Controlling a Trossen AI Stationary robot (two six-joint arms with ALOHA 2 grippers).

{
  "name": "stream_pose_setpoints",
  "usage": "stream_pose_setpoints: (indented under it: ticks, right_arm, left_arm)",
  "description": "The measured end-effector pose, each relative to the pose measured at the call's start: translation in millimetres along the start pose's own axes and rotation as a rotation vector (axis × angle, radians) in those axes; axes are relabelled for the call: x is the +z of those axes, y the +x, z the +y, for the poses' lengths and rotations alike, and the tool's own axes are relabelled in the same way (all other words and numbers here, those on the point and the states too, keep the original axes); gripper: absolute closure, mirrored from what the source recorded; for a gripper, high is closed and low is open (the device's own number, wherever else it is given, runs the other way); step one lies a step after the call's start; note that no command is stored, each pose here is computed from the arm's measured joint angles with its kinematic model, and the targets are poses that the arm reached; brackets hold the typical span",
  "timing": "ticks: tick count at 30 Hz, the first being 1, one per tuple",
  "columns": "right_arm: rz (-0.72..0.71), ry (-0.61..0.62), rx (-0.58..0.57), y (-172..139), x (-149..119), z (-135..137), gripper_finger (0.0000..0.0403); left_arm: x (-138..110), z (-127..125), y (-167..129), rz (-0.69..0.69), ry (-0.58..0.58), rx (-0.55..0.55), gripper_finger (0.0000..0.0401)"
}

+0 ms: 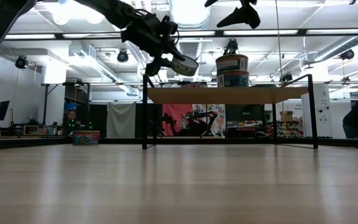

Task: Stack canned seafood by type on shelf
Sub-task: Stack the green tuna can on top of the other green tuna can

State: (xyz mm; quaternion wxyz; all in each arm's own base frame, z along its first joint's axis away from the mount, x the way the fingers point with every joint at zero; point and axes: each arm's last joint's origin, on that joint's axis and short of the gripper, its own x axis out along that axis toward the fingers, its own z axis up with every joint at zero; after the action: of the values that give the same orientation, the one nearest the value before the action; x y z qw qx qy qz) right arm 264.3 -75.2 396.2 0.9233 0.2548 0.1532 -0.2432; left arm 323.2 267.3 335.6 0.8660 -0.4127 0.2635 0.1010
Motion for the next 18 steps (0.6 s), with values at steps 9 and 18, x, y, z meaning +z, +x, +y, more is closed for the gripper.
stream_pose_setpoints:
  ticks: [9, 18]
  right_arm:
    - [0.0, 0.012, 0.0, 0, 0, 0, 0.0099]
    - [0.001, 0.013, 0.0, 0, 0, 0, 0.0085]
  left_arm:
    - [-4, -2, 20, 0.026, -0.003, -0.017, 0.0282]
    - [-5, 3, 26, 0.032, -0.011, 0.011, 0.0282]
